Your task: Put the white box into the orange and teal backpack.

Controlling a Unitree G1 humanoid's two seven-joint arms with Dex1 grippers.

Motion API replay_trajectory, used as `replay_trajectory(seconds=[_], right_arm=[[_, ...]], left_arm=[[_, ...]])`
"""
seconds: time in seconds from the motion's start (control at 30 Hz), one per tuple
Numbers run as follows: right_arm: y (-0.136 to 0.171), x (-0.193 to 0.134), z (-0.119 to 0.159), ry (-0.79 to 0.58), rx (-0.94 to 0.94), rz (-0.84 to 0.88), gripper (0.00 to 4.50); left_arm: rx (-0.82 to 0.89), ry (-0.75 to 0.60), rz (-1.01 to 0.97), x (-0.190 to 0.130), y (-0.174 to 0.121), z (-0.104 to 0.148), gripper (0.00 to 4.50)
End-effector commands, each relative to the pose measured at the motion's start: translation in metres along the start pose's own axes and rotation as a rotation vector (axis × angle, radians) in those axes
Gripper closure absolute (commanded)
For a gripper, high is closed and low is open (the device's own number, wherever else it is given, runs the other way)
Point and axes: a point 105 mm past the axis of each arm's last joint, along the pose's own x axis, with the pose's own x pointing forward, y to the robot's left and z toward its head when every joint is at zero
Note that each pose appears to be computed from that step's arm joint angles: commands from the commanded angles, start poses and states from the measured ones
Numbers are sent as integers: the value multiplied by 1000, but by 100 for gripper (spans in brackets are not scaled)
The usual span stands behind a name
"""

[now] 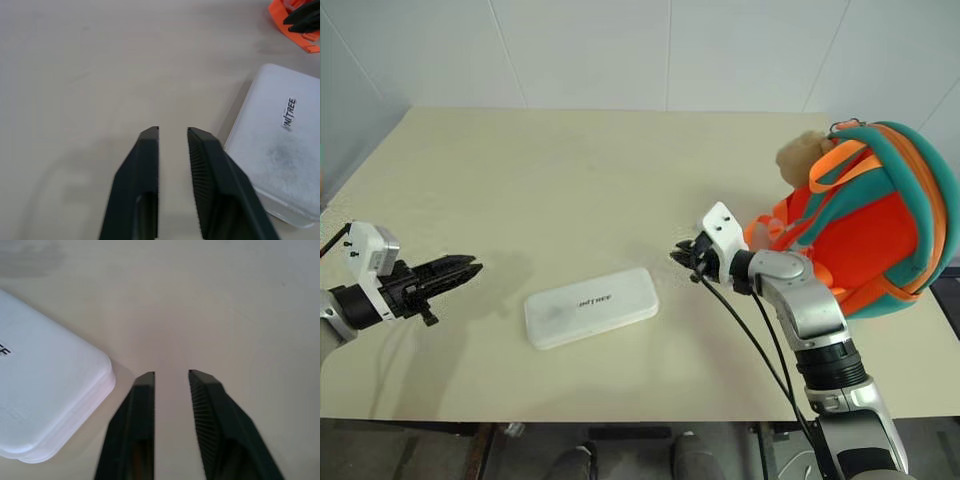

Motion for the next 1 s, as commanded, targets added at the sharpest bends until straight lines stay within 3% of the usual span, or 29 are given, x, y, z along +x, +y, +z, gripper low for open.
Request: replay_trajectory(seconds=[0.03,0.47,0.8,1.0], right_arm=[[-4,6,0,15,-45,-33,450],[14,20,-16,103,-73,5,450],[26,20,-19,124,-73,24,450],[31,17,-22,139,-63,29,450]], left_arm=[[-48,36,-10,-8,-3,-7,448],[-271,128,-92,9,-23,-58,448],[-466,130,-209,34,-36,-66,448],[-488,149,-304,42,-51,-67,448]])
